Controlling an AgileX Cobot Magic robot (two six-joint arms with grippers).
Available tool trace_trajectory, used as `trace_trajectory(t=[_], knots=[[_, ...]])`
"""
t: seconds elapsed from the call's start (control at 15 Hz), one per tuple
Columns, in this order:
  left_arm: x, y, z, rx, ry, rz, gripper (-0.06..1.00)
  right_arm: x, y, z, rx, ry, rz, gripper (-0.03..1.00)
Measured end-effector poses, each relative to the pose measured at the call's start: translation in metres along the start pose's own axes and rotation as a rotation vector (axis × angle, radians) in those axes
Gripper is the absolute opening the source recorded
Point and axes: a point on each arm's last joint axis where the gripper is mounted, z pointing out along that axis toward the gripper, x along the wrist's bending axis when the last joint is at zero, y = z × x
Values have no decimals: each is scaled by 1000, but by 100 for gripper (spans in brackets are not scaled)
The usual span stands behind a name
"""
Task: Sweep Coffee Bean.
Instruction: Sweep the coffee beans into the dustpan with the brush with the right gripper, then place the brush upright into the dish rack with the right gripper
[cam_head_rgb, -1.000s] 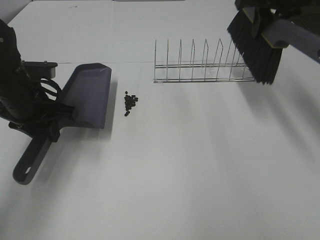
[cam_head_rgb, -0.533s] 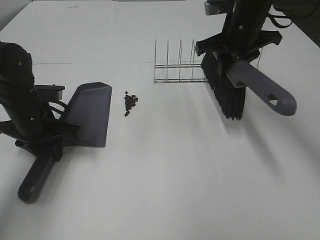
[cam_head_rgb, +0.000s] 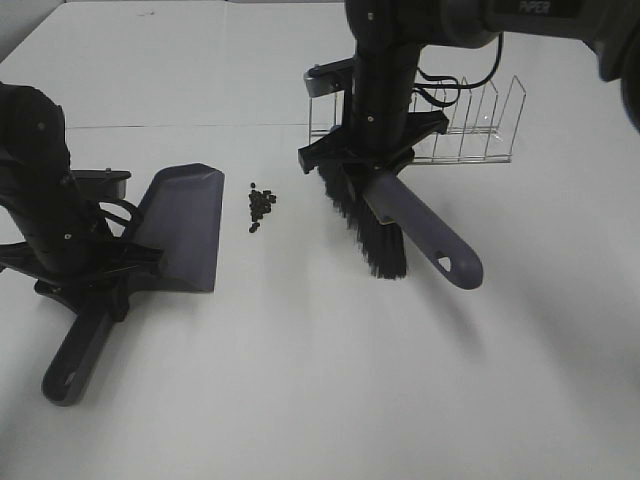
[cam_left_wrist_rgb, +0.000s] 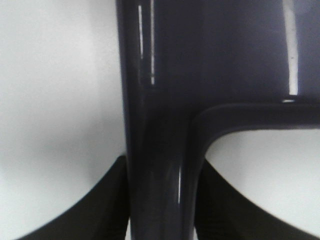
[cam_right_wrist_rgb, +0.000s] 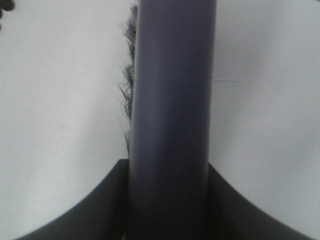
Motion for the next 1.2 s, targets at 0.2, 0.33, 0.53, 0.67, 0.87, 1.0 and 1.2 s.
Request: trace_trajectory(t=[0.2, 0.33, 0.53, 0.67, 0.87, 1.0, 1.2], knots=[[0, 0, 0, 0, 0, 0, 32, 37, 11, 6, 12, -1, -86, 27], [0, 0, 0, 0, 0, 0, 32, 62, 18, 9, 2, 9, -132, 27], [0, 0, 0, 0, 0, 0, 32, 95, 26, 10, -49, 104, -182, 27], [0, 0, 0, 0, 0, 0, 32, 115, 25, 3, -64, 189, -186, 27], [0, 0, 0, 0, -1, -1, 32, 131, 26, -10, -95, 255, -189, 27], [0, 0, 0, 0, -1, -1, 32, 132, 31, -23, -138, 259, -189, 27], [0, 0, 0, 0, -1, -1, 32, 122, 38, -50, -225, 184, -208, 27]])
